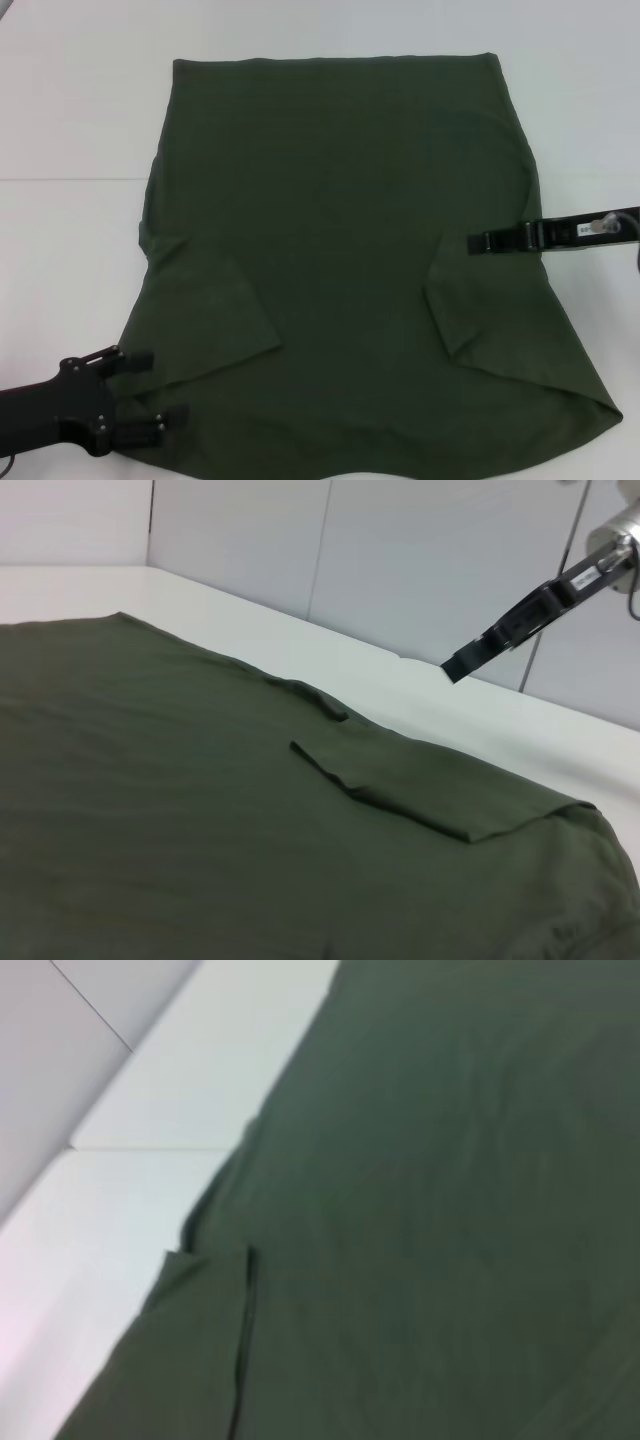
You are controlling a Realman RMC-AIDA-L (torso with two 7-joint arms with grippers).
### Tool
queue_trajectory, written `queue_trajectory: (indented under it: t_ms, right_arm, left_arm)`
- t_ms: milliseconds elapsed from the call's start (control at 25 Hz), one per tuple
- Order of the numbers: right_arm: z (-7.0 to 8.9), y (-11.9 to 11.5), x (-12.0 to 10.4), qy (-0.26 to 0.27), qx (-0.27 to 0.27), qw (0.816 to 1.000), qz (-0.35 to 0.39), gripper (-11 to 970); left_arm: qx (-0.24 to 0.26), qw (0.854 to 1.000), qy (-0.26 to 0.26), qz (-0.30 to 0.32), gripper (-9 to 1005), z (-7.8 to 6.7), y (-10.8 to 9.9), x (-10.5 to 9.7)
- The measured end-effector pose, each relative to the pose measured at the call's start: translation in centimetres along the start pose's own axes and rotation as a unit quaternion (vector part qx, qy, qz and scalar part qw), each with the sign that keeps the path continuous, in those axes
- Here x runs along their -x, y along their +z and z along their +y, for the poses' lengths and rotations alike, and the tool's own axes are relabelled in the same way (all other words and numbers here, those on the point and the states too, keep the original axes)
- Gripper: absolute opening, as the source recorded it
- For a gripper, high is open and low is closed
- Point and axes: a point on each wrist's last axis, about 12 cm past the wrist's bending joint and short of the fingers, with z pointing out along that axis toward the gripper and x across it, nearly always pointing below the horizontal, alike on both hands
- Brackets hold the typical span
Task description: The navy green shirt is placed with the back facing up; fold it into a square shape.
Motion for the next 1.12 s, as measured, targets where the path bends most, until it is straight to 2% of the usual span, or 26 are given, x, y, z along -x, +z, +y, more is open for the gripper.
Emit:
queue_trajectory:
  t_ms: [160,280,440,680,800,880,920,1080,1120]
  right_arm:
    - [-0.6,-1.4,-0.5,-0.014,0.026,0.999,-0.022,429]
    - [-1.2,-2.7,-1.8,-0.031,0.048,0.997,-0.045,550]
    - [-2.1,-4.6,-4.0,-0.060,0.076,0.992,-0.082,788]
    - [-3.1,-6.2,-8.2,-0.101,0.100,0.986,-0.092,896]
    - [-3.1,-6.4,-10.4,-0.123,0.120,0.981,-0.086,894]
    - [-3.0,-6.3,-11.7,-0.140,0.129,0.978,-0.085,893]
    - [-3.0,-6.3,-12.1,-0.148,0.131,0.977,-0.084,893]
    - [-2.8,-5.9,-14.2,-0.197,0.131,0.967,-0.092,891]
    - [-2.7,-5.9,-14.6,-0.208,0.130,0.965,-0.096,890]
  left_arm:
    - [0.000,0.999,-0.034,0.000,888,0.2,-0.1,0.2]
    - [-0.003,0.997,-0.073,0.000,887,0.4,-0.2,0.5]
    - [-0.018,0.993,-0.120,-0.011,886,0.6,-0.9,1.4]
    - [-0.022,0.982,-0.187,-0.029,884,1.1,-2.5,2.0]
    - [-0.022,0.972,-0.234,-0.015,884,1.5,-3.0,2.0]
    - [-0.023,0.960,-0.279,0.002,883,1.7,-3.2,1.9]
    - [-0.023,0.960,-0.279,0.002,883,1.7,-3.2,1.9]
    - [-0.014,0.936,-0.348,0.037,882,2.1,-4.1,1.7]
    - [-0.014,0.936,-0.348,0.037,882,2.1,-4.1,1.7]
